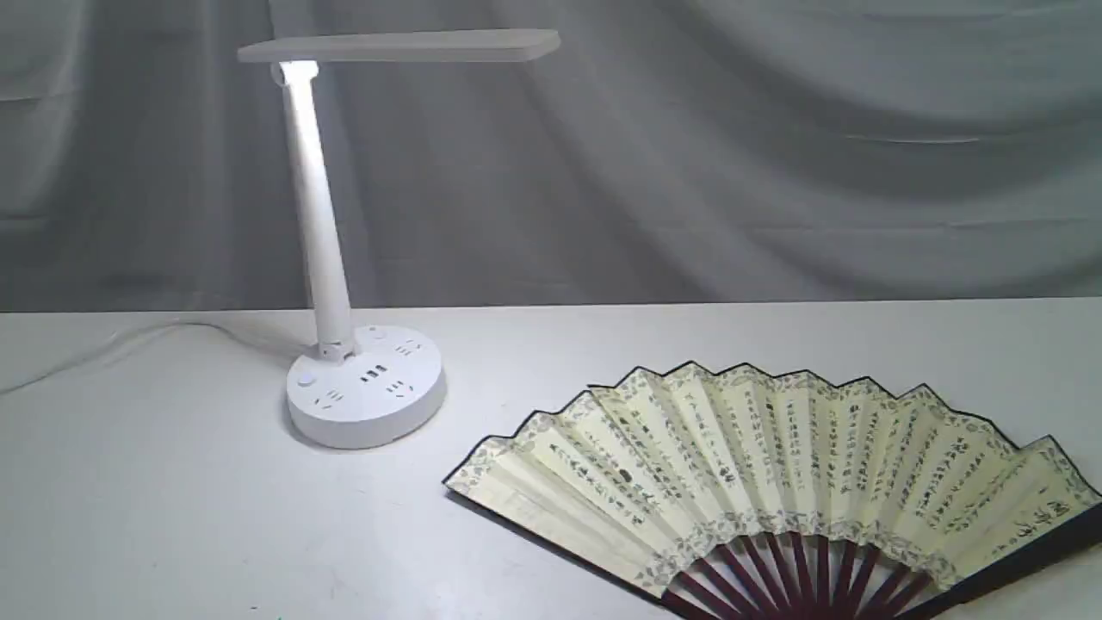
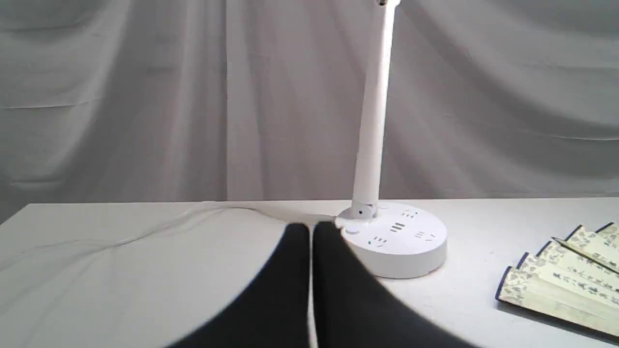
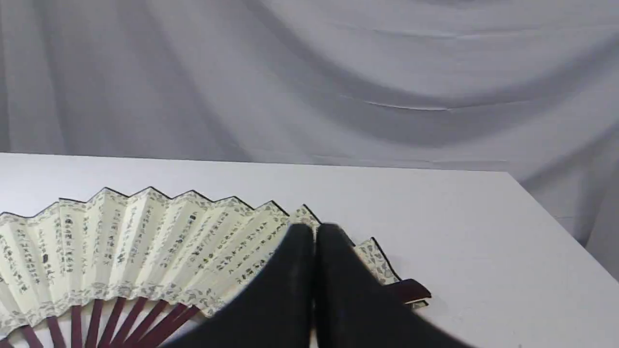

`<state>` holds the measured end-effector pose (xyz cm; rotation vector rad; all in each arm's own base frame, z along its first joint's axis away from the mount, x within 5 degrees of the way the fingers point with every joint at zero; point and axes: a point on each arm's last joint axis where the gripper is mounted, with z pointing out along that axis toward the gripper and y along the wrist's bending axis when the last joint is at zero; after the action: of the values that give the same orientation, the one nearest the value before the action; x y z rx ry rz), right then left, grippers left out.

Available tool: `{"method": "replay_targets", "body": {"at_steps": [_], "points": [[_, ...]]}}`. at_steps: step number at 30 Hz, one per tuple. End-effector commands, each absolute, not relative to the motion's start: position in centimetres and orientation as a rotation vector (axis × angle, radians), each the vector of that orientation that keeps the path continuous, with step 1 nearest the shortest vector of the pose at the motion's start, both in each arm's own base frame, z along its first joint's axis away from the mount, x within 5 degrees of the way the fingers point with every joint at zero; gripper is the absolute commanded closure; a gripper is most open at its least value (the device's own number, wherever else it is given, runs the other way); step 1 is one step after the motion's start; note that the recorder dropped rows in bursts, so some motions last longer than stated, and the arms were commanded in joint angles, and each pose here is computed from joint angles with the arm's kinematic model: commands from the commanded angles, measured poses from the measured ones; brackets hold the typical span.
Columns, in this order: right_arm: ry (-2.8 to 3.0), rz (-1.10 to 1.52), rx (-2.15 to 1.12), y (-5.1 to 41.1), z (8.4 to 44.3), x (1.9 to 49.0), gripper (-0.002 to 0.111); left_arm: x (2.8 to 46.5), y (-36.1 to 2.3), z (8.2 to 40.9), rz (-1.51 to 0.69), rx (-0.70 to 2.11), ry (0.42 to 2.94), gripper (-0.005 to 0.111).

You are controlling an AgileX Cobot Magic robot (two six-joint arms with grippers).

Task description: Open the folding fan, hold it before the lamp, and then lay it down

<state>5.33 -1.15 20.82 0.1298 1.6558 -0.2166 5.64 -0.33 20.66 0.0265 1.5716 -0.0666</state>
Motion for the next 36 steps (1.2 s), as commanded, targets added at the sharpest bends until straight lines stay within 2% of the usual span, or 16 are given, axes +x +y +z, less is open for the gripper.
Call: {"method": "replay_targets", "body": {"at_steps": [1,14,36], "points": [[1.628,-0.196,0.147,-1.18,19.98,5.51,0.108,5.64,-0.33,20.52,-0.062,0.029,1.572,0.107],[1.689,-0.176,0.157,-1.10,19.41,5.47,0.108,5.59,-0.34,19.60,-0.071,0.021,1.673,0.107],[1.696,-0.087,0.217,-0.88,19.27,5.50,0.108,5.60,-0.34,19.67,-0.071,0.021,1.666,0.107]]}}
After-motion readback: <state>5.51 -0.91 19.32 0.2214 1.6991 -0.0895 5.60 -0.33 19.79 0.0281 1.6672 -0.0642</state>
